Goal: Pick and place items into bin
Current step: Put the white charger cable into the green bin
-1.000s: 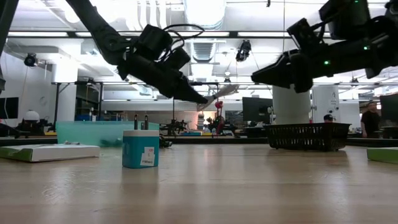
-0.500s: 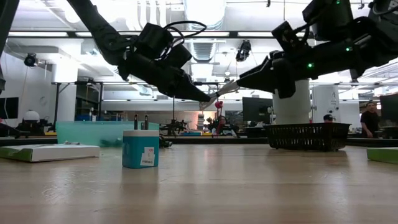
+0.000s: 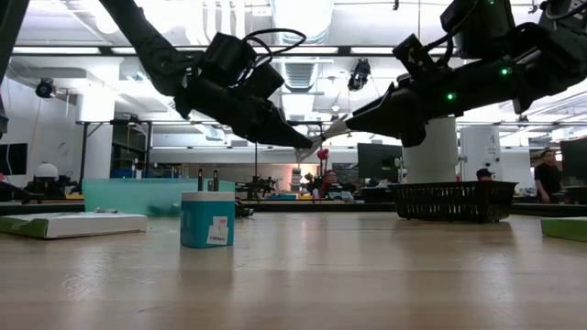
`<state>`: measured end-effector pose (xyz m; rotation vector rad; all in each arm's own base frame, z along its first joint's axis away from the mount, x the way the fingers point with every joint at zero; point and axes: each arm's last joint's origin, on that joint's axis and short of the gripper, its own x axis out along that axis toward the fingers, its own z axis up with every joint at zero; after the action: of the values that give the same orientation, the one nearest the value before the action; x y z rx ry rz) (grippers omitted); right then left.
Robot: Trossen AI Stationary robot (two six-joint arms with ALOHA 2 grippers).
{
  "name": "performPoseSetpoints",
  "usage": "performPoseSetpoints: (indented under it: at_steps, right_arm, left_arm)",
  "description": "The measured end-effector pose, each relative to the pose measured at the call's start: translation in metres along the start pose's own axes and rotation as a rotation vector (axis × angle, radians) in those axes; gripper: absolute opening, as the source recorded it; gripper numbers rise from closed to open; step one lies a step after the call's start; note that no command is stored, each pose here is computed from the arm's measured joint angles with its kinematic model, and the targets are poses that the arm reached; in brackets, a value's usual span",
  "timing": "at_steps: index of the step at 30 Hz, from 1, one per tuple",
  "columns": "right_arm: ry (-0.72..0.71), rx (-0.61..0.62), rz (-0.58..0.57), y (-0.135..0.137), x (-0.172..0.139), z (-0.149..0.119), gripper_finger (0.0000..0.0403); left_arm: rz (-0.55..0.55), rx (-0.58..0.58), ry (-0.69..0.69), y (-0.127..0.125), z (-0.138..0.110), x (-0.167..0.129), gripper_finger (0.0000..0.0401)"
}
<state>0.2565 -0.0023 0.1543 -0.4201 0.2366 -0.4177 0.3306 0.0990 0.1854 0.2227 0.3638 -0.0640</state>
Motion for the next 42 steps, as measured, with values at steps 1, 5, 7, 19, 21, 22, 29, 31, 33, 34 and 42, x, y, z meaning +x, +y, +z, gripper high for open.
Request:
performPoseSetpoints:
  at_steps: [1,5,7,19,21,22,29,31,33,34,42]
  right_arm:
    - [-0.001,0.001,0.0,0.0,0.0,0.0001,0.0228]
    - [-0.001,0.001,-0.001,-0.0001,0.0,0.0003,0.0226]
    - [-0.001,0.001,-0.001,-0.0001,0.0,0.0003,0.0224]
    - [-0.001,0.012,-0.001,-0.0002,-0.0001,0.0004,0.018]
    - [0.003,0.01,0.001,0.0,-0.0001,0.0,0.0168]
    - [0.006,0.008,0.002,0.0001,-0.0001,-0.0004,0.0162]
    - [0.014,0.003,0.006,0.0004,-0.0001,-0.0012,0.0117]
    - [0.014,0.003,0.005,0.0004,0.0,-0.001,0.0105]
    - [0.013,0.004,0.005,0.0004,0.0003,-0.0005,0.0093]
    - [0.012,0.004,0.005,0.0004,0.0004,-0.0004,0.0088]
    - [0.014,0.003,0.006,0.0005,0.0005,-0.0005,0.0033]
  left_arm:
    - [0.001,0.001,-0.003,0.0,0.0004,0.0,0.0005]
    - [-0.001,0.002,-0.003,-0.0008,0.0006,0.0003,0.0005]
    - [-0.002,0.003,-0.004,-0.0012,0.0007,0.0004,0.0005]
    - [-0.002,0.003,-0.003,-0.0012,0.0007,0.0004,0.0005]
    - [-0.002,0.003,-0.002,-0.0012,0.0006,0.0004,0.0005]
    - [-0.002,0.003,-0.001,-0.0012,0.0005,0.0004,0.0005]
    - [-0.001,0.008,0.001,-0.0013,0.0002,0.0004,0.0005]
    - [-0.001,0.008,0.001,-0.0013,0.0002,0.0004,0.0005]
    - [-0.001,0.008,0.002,-0.0014,0.0001,0.0005,0.0005]
    - [-0.001,0.008,0.002,-0.0014,0.0,0.0004,0.0005]
    - [-0.001,0.003,0.002,-0.0017,-0.0008,0.0003,0.0019]
